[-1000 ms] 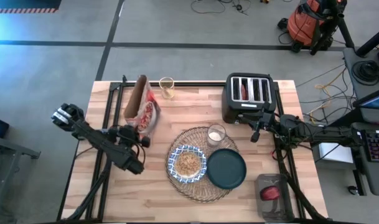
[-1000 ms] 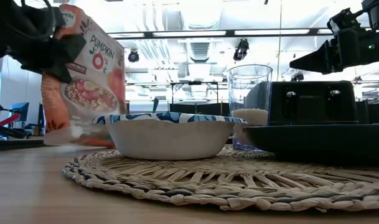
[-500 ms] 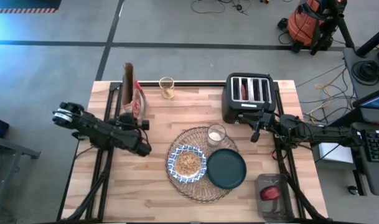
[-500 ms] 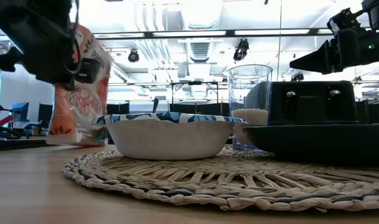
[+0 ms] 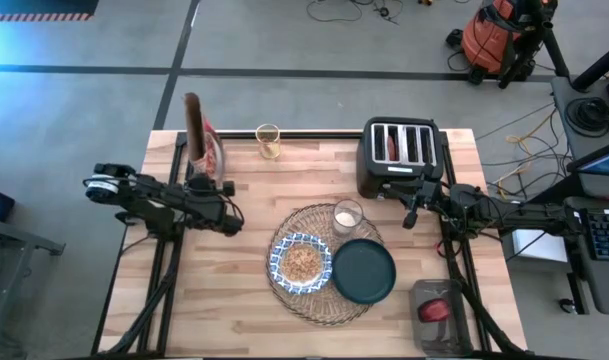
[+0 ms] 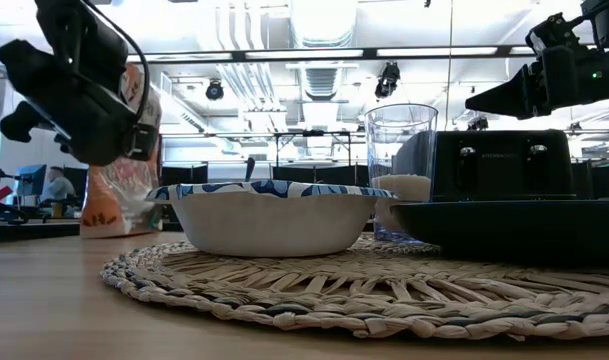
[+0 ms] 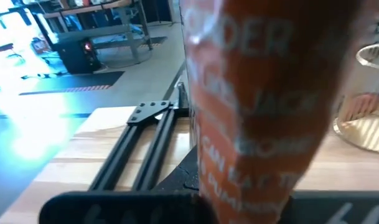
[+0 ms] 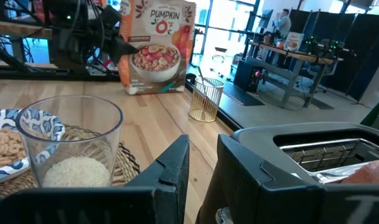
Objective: Arrange a breakfast setting
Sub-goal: Pour the brown cereal from the orange cereal box into the white patterned bowl
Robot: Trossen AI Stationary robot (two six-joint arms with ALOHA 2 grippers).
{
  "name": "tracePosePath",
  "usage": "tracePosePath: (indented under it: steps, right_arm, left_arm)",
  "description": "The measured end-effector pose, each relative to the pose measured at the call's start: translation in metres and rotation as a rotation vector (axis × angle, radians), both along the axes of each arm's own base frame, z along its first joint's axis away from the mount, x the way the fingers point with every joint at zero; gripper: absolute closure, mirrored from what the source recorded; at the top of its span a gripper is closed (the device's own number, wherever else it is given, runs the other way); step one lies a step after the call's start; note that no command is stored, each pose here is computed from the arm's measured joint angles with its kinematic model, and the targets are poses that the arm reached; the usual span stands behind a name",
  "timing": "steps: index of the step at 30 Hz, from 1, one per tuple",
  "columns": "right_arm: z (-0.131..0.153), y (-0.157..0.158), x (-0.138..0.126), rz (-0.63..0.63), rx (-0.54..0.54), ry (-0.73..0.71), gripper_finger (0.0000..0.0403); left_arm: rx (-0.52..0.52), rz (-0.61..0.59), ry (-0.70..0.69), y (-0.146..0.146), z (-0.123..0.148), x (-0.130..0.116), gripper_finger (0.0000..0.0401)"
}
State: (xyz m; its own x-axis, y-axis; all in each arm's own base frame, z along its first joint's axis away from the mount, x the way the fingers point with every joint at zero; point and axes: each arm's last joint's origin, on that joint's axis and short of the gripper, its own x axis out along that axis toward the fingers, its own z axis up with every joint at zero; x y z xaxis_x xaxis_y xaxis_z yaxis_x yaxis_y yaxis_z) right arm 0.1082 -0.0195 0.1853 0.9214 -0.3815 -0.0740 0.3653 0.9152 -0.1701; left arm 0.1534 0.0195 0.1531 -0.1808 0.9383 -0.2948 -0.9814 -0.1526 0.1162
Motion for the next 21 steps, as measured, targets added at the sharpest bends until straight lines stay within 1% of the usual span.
tracePosePath:
  steps: [10,21]
  right_arm:
    - [0.0,0.0,0.0,0.0,0.0,0.0,0.033]
    - [0.0,0.0,0.0,0.0,0.0,0.0,0.033]
  left_arm:
    - [-0.035,0.039,0.085,0.002,-0.008,-0.014,0.0401]
    - [-0.046,0.054,0.136,0.002,-0.004,-0.016,0.0401]
